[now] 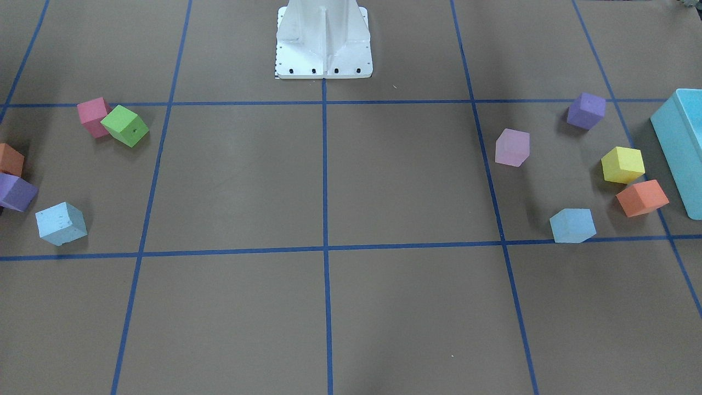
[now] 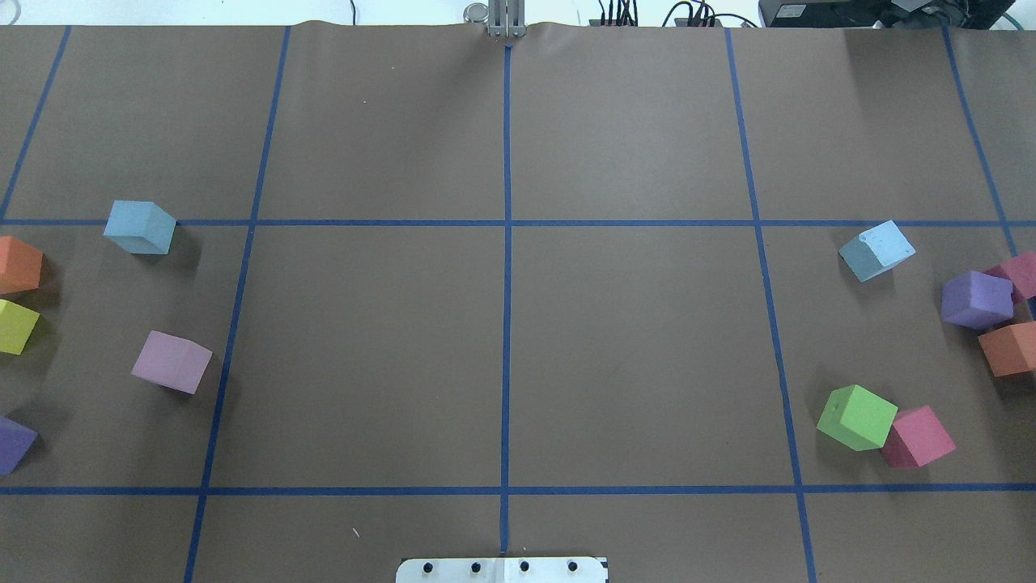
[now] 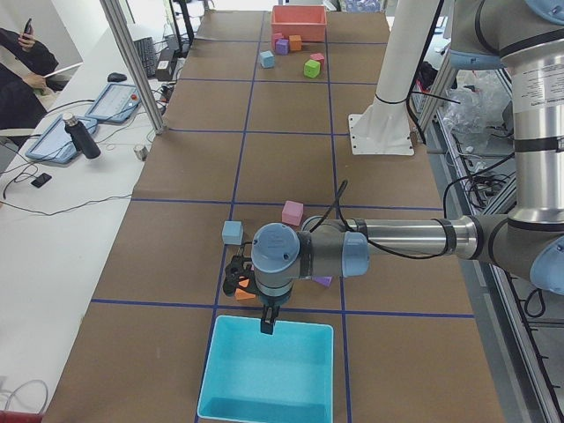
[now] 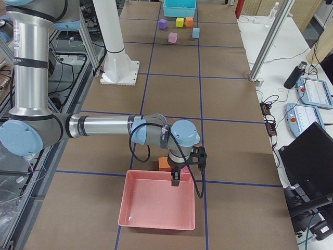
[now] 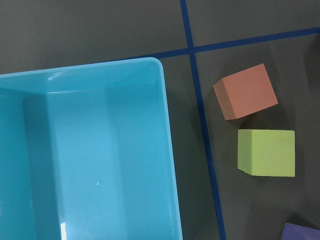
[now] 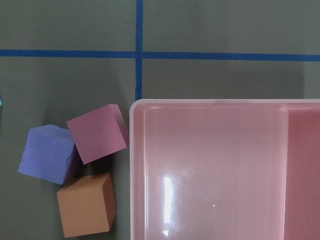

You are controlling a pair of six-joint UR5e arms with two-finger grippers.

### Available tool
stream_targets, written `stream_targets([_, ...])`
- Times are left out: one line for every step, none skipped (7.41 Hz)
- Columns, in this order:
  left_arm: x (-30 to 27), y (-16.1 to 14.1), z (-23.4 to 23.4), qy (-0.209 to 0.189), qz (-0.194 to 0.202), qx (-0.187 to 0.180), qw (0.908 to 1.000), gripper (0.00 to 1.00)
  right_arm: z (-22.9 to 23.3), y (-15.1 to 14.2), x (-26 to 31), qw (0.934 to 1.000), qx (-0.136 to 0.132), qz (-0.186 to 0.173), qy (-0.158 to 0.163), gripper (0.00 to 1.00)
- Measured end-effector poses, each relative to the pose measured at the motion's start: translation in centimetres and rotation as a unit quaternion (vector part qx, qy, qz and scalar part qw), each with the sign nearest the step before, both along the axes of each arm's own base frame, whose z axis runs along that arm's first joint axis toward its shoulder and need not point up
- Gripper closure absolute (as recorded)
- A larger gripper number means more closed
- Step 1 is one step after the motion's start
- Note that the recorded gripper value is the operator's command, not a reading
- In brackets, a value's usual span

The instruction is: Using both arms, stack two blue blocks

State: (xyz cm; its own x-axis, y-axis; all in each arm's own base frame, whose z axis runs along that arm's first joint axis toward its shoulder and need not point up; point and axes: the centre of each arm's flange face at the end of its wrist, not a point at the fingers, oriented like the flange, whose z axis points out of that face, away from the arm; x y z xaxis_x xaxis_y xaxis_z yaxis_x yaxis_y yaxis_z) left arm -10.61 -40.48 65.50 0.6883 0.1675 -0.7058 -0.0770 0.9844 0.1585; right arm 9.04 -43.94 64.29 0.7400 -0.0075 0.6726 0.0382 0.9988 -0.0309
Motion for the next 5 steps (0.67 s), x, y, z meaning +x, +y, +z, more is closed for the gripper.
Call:
stream_targets([0.0,0.1,0.1,0.0,0.001,0.001,1.0,0.02,0.0,0.0,0.0,1.0,0.0,0.0,0.0,0.0])
stream_targets([0.1,0.3,0.1,0.0,0.002,0.003,1.0,0.02,0.0,0.0,0.0,1.0,0.001,0.0,0.0,0.0])
stream_targets([0.1,0.2,-0.1,0.0,0.002,0.006,1.0,0.02,-0.3,-0.1,0.0,1.0,0.005,-0.001,0.001,0.0])
stream_targets([0.1,0.0,-0.3,0.0,0.003,0.008,1.0,0.02,-1.4,-0.4,-0.1,0.9998,0.017,0.0,-0.004,0.0])
stream_targets([0.1,0.0,-0.3,0.0,0.003,0.009,1.0,0.02,-2.9,-0.9,-0.4,0.9987,0.045,0.0,-0.023,0.0])
